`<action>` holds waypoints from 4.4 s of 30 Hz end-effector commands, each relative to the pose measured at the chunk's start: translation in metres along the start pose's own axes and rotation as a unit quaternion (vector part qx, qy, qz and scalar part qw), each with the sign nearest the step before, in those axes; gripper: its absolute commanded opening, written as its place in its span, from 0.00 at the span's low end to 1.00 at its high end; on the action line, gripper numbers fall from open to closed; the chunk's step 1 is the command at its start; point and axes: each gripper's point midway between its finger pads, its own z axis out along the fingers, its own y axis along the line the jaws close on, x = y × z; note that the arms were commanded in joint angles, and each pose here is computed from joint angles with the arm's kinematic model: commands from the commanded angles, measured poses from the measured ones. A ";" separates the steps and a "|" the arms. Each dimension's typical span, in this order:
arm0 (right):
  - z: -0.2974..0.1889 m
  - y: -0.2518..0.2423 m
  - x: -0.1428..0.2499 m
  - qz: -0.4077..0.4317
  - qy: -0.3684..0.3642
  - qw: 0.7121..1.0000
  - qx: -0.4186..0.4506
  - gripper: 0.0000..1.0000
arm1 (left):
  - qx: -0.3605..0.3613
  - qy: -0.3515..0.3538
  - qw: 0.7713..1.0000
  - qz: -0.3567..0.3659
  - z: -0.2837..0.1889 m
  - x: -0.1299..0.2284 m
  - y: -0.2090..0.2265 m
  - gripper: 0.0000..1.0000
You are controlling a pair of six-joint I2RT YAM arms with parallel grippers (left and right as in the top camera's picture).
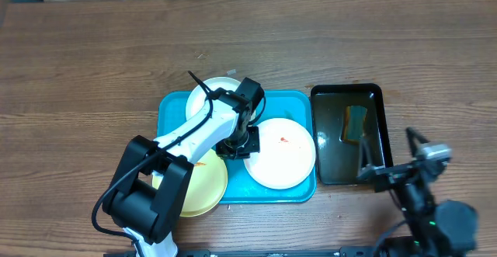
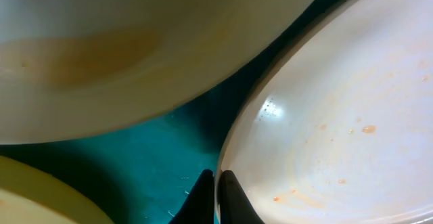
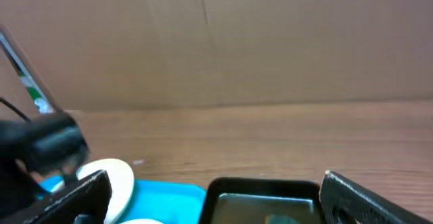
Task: Clean dirty plates on tray and stack at the side
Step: 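Reach the right gripper into the black tray toward the sponge, then grasp the green-yellow sponge with the right gripper and lift it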
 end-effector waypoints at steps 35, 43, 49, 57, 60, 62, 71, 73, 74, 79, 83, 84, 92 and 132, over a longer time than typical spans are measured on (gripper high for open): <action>0.098 -0.065 0.167 0.107 0.641 0.732 0.205 0.66 | -0.076 0.004 0.997 -0.025 0.005 0.013 0.022 0.04; 0.093 -0.071 0.215 0.109 0.659 0.715 0.207 0.67 | -0.076 0.004 0.997 -0.025 0.005 0.013 0.022 0.04; 0.093 -0.074 0.236 0.110 0.648 0.726 0.203 0.68 | -0.076 0.004 0.997 -0.024 0.005 0.013 0.022 0.04; 0.095 -0.076 0.250 0.110 0.636 0.737 0.201 0.43 | -0.076 0.004 0.997 -0.024 0.005 0.013 0.022 0.04; 0.091 -0.076 0.250 0.112 0.642 0.731 0.202 0.03 | -0.076 0.004 0.997 -0.024 0.005 0.013 0.022 0.04; 0.086 -0.075 0.250 0.112 0.649 0.725 0.203 0.04 | -0.076 0.003 0.997 -0.024 0.005 0.013 0.022 0.04; 0.102 -0.075 0.232 0.108 0.636 0.737 0.200 0.83 | -0.074 0.001 0.997 -0.024 0.005 0.011 0.021 0.05; 0.110 -0.076 0.231 0.107 0.624 0.749 0.197 0.84 | -0.074 0.001 0.997 -0.024 0.005 0.011 0.021 0.05; 0.113 -0.076 0.231 0.107 0.619 0.753 0.196 0.84 | -0.074 0.001 0.997 -0.024 0.005 0.011 0.021 0.05; 0.116 -0.077 0.233 0.107 0.613 0.758 0.195 0.79 | -0.074 0.001 0.997 -0.024 0.005 0.011 0.021 0.06; 0.114 -0.077 0.237 0.108 0.615 0.757 0.195 0.64 | -0.074 0.001 0.997 -0.024 0.005 0.011 0.021 0.06; 0.113 -0.077 0.238 0.107 0.615 0.756 0.196 0.35 | -0.074 0.000 0.997 -0.024 0.005 0.011 0.021 0.06; 0.121 -0.078 0.237 0.107 0.602 0.768 0.193 0.70 | -0.073 -0.001 0.997 -0.024 0.005 0.011 0.020 0.09; 0.149 -0.081 0.231 0.106 0.553 0.806 0.184 0.42 | -0.073 -0.001 0.997 -0.024 0.005 0.011 0.020 0.11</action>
